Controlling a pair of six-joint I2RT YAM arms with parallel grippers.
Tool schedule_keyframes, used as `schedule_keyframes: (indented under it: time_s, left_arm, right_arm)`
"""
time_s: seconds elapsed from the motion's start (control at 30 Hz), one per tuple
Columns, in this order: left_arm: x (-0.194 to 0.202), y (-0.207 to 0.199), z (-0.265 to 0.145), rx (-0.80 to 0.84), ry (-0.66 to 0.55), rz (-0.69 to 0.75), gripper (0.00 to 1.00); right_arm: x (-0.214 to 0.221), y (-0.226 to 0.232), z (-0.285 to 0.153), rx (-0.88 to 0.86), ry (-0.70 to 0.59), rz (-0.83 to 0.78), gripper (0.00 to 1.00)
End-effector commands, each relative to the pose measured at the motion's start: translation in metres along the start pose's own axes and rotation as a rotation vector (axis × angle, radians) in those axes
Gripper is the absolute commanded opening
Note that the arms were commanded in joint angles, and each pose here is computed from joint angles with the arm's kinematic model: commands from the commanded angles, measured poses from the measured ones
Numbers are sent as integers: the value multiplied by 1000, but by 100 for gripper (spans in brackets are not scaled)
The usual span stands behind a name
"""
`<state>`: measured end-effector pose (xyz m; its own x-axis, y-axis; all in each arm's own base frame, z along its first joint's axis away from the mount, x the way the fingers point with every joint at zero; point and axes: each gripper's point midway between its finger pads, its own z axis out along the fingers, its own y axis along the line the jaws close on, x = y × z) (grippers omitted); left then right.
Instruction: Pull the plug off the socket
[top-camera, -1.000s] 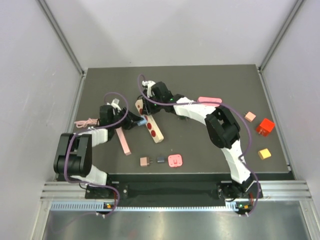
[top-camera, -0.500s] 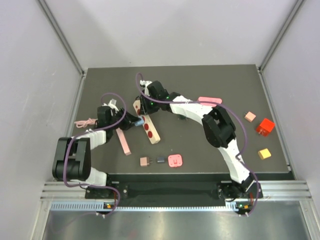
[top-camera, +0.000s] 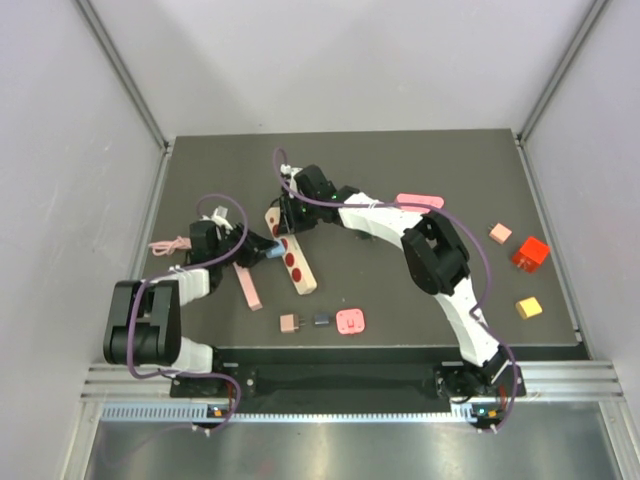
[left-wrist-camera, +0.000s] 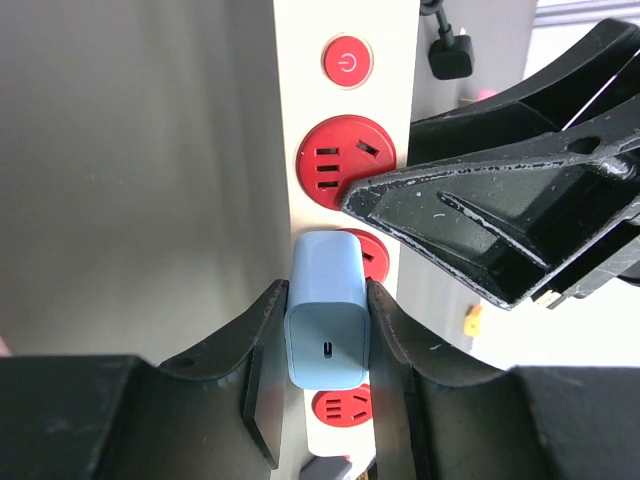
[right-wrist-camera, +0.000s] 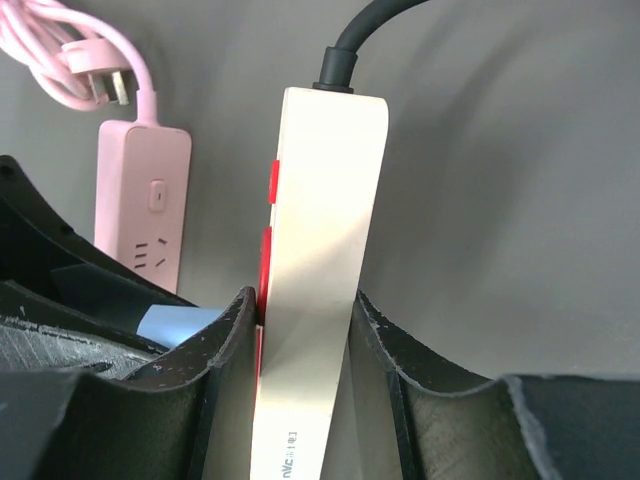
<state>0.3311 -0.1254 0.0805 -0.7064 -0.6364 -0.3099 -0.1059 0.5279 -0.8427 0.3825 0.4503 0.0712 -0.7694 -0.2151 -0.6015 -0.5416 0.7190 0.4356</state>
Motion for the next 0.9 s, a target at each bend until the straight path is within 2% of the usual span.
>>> schedule_keyframes:
  time_s: [0.0,0.17,0.37,0.53,0.73,0.87]
  left_arm:
    - [-18,-24,-23,128,-53,2,0]
    - [-23,-28,-28,194,-49,-79,0]
    - [-30,-33,-30,206,-61,-71,0]
    - [-30,-30,-31,177,-51,-65,0]
    - [-17,-37,-39,71,-18,82,0]
    - [2,-58,-51,78,6,164,0]
  right_arm:
    - [-5,-224,-45,650,-24,37,0]
    - [-8,-226,-45,624,-31,29,0]
    - [-1,-214,-31,490,-17,51,0]
    - [-6,-208,-33,435,-66,67,0]
    - [-37,-179,-32,420,-90,-2,0]
    - [-51,-164,-24,394,-105,-19,0]
